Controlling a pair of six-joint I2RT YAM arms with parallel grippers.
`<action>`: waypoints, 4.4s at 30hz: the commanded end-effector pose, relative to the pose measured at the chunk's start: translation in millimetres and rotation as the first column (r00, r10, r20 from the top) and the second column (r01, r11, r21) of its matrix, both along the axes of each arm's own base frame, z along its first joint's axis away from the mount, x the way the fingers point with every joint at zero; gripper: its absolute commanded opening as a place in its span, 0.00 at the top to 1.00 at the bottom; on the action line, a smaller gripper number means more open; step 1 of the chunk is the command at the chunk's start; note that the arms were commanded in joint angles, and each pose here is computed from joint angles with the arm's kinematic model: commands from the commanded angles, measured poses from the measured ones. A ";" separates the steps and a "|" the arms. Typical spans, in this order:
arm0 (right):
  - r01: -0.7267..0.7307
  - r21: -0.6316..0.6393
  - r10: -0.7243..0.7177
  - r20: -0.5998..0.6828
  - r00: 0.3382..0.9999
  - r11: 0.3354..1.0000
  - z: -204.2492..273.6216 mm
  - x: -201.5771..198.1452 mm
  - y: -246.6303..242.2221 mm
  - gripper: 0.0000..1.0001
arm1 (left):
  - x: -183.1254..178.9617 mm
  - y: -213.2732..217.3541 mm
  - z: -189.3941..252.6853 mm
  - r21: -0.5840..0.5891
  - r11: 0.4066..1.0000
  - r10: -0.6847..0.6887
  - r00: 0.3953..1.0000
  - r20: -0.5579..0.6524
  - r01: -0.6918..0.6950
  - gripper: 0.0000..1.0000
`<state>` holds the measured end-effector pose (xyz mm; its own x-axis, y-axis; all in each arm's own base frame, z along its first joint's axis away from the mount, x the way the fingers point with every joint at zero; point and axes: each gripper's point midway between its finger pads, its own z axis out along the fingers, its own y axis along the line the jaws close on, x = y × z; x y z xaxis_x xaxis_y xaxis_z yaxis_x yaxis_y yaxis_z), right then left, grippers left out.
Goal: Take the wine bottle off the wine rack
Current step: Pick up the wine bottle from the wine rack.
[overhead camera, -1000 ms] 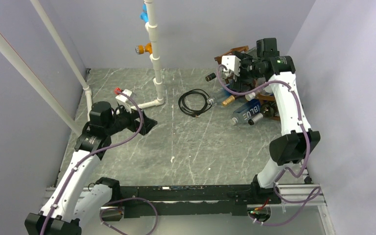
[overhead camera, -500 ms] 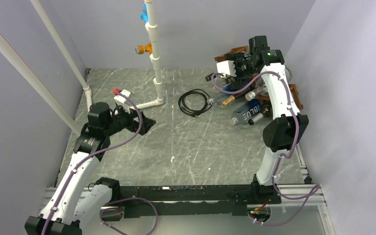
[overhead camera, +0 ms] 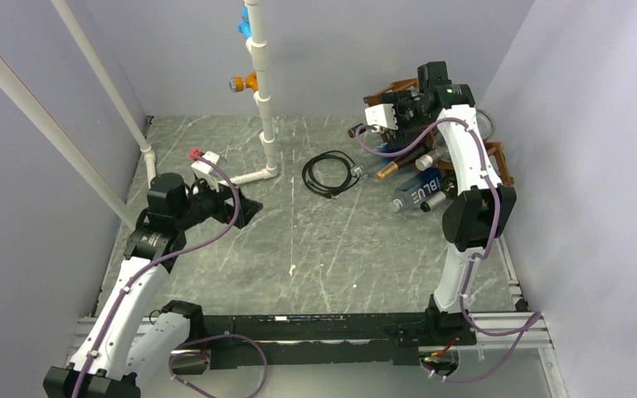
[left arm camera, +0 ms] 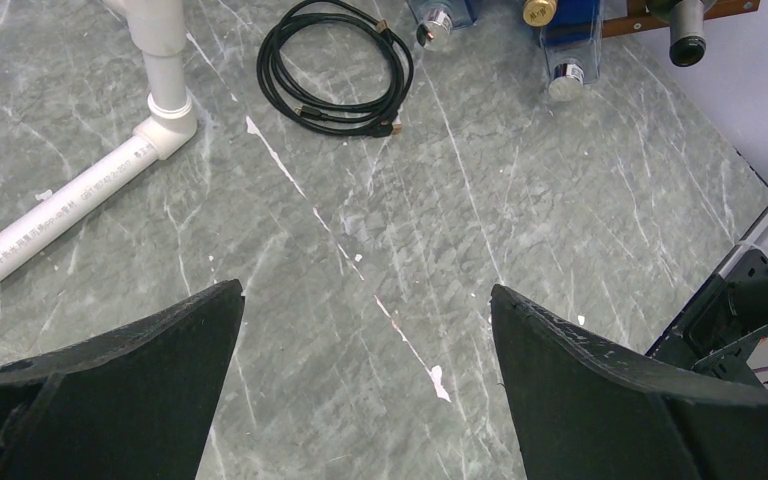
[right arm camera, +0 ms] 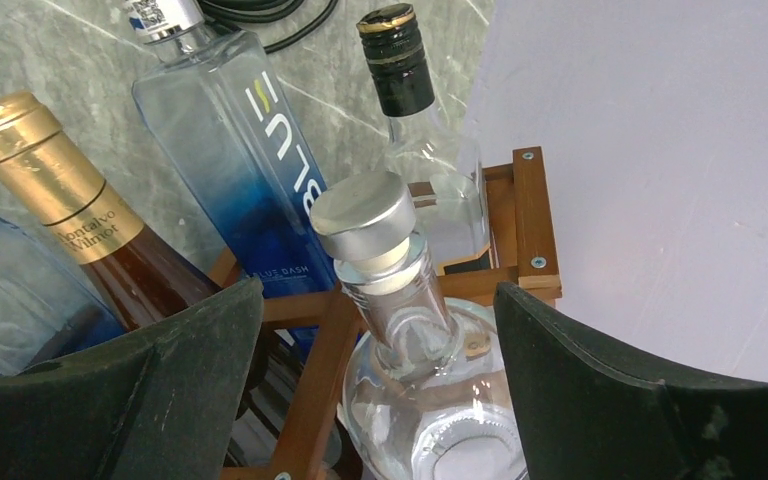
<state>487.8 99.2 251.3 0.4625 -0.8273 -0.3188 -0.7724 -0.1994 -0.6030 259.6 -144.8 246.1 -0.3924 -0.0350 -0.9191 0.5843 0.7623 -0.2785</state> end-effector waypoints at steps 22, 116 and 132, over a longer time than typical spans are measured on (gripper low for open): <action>-0.008 -0.041 0.011 0.091 0.996 0.999 -8.9 36.6 -3.8 0.29 | 1.5 -0.5 10.2 -0.040 0.999 -0.025 0.999 0.033 0.027 0.00; -0.038 0.312 -0.045 0.257 0.965 0.949 119.3 20.5 35.2 1.00 | 2.7 2.2 13.9 -0.100 0.994 -0.040 0.999 0.025 0.043 0.01; 0.043 0.527 -0.170 0.195 0.966 0.849 161.5 24.4 29.0 1.00 | 2.8 2.4 13.6 -0.099 0.994 -0.039 0.999 0.024 0.041 0.01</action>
